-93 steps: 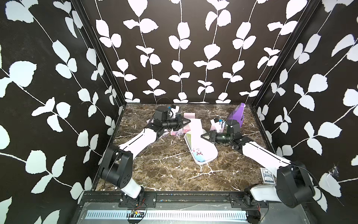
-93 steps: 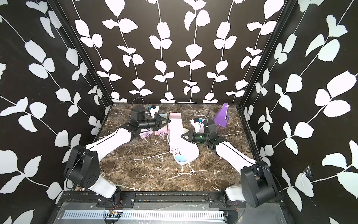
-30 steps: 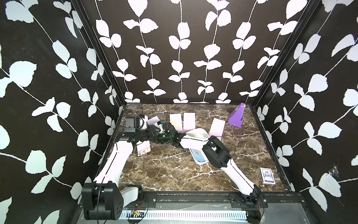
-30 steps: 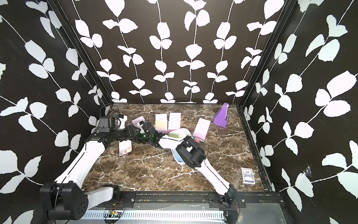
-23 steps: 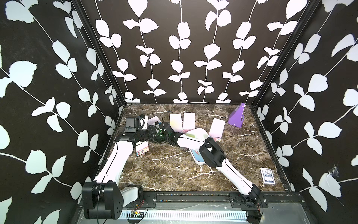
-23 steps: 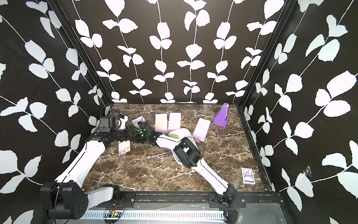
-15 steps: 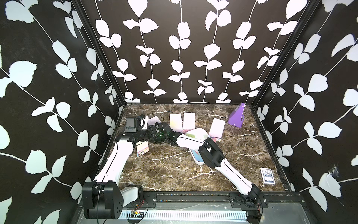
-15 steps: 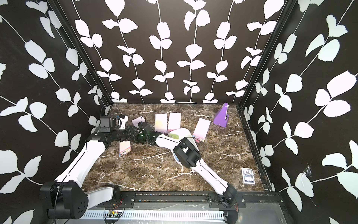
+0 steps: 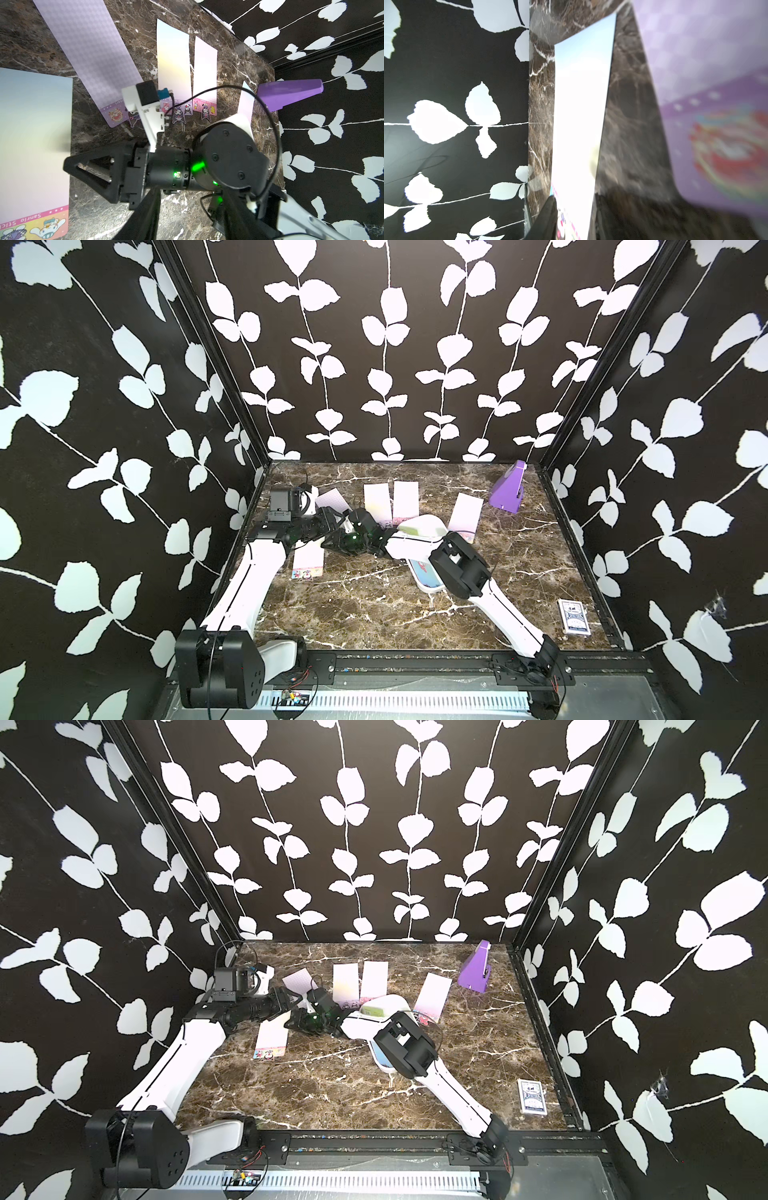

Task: Take the stickers out of the storage box
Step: Place the sticker at the center of the board, then pick up the sticker from the storage box.

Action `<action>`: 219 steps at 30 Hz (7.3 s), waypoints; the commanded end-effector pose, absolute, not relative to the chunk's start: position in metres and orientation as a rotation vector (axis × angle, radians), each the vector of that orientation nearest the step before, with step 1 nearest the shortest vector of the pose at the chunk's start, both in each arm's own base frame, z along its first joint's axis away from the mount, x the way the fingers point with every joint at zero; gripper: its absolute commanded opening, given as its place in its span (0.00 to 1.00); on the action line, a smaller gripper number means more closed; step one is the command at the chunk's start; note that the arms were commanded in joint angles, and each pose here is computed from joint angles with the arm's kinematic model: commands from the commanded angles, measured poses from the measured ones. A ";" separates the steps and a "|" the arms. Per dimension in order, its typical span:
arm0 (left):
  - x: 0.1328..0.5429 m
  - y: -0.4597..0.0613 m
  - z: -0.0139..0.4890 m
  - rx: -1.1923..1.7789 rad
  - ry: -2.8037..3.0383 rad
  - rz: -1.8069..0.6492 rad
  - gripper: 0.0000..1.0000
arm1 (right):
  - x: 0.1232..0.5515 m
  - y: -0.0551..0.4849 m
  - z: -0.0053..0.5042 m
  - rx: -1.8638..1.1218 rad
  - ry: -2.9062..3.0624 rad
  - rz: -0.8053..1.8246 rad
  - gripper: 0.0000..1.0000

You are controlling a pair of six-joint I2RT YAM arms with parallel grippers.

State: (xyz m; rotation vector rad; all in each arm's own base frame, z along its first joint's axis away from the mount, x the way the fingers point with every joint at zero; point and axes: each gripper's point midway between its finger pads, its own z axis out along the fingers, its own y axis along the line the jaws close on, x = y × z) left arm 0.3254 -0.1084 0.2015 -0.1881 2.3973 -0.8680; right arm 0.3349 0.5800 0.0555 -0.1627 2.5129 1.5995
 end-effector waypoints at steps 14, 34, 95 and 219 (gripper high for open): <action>0.326 -0.117 0.200 -0.177 2.408 -0.899 0.51 | 0.337 0.457 0.174 -0.269 2.279 1.433 0.38; 0.327 -0.248 0.147 0.171 2.627 -0.918 0.48 | 0.284 0.259 0.130 -0.325 2.570 0.846 0.55; 0.375 -0.305 0.121 0.152 2.661 -0.965 0.47 | 0.297 0.270 0.049 -0.236 2.711 0.965 0.75; 0.372 -0.287 0.093 0.320 2.730 -0.598 0.00 | 0.314 0.293 0.052 -0.107 2.541 1.402 0.78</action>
